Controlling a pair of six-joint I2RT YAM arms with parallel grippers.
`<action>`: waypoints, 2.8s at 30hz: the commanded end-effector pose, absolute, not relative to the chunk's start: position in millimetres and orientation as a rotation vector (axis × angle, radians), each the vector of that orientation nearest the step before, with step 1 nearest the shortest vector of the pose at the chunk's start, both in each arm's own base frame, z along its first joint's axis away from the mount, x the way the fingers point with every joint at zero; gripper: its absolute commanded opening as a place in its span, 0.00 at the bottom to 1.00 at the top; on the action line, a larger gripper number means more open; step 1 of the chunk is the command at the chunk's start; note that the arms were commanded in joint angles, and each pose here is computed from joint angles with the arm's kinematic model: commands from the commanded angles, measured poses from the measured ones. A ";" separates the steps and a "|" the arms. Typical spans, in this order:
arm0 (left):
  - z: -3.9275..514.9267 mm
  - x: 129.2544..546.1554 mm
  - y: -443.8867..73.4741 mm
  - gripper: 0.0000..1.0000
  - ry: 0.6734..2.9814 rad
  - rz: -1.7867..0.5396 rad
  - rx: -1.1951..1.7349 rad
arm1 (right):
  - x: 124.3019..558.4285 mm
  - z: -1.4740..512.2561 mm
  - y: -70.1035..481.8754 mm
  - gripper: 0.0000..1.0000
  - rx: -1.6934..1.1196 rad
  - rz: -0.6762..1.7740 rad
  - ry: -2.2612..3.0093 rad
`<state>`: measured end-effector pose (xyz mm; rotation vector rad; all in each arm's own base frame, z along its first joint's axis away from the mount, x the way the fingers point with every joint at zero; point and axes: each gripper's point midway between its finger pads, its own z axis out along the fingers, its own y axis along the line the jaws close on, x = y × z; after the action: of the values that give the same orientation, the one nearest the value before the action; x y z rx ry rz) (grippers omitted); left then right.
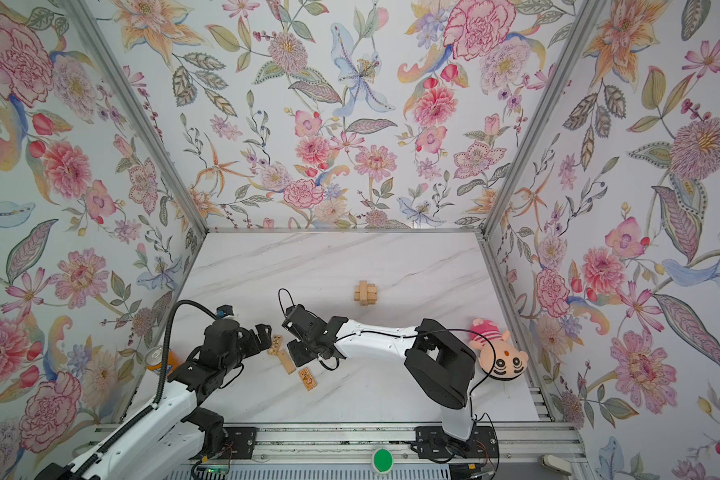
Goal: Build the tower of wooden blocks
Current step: 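Grasp the plain block by the cow card with right gripper while left arm lifts, then carry the plain block to the stack while the left arm reaches forward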
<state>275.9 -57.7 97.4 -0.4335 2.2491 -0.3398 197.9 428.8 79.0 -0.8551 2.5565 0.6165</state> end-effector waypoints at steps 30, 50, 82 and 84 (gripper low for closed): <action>203.2 351.3 -34.0 0.97 1.993 -0.445 -0.417 | 191.3 22.1 464.1 0.50 -1.093 0.227 2.527; 206.4 341.6 -30.1 0.97 1.985 -0.425 -0.410 | 216.0 80.1 454.8 0.25 -1.009 0.288 2.460; 205.0 336.7 -186.1 0.97 2.067 -0.652 -0.014 | 384.1 132.6 222.7 0.25 -0.281 0.139 2.546; 205.9 333.2 -197.7 0.97 2.068 -0.662 0.024 | 389.6 126.6 214.8 0.25 -0.252 0.135 2.559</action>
<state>324.7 -187.8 181.0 0.0138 2.1453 -0.6535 386.6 223.3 132.2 -0.2697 2.5431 0.1316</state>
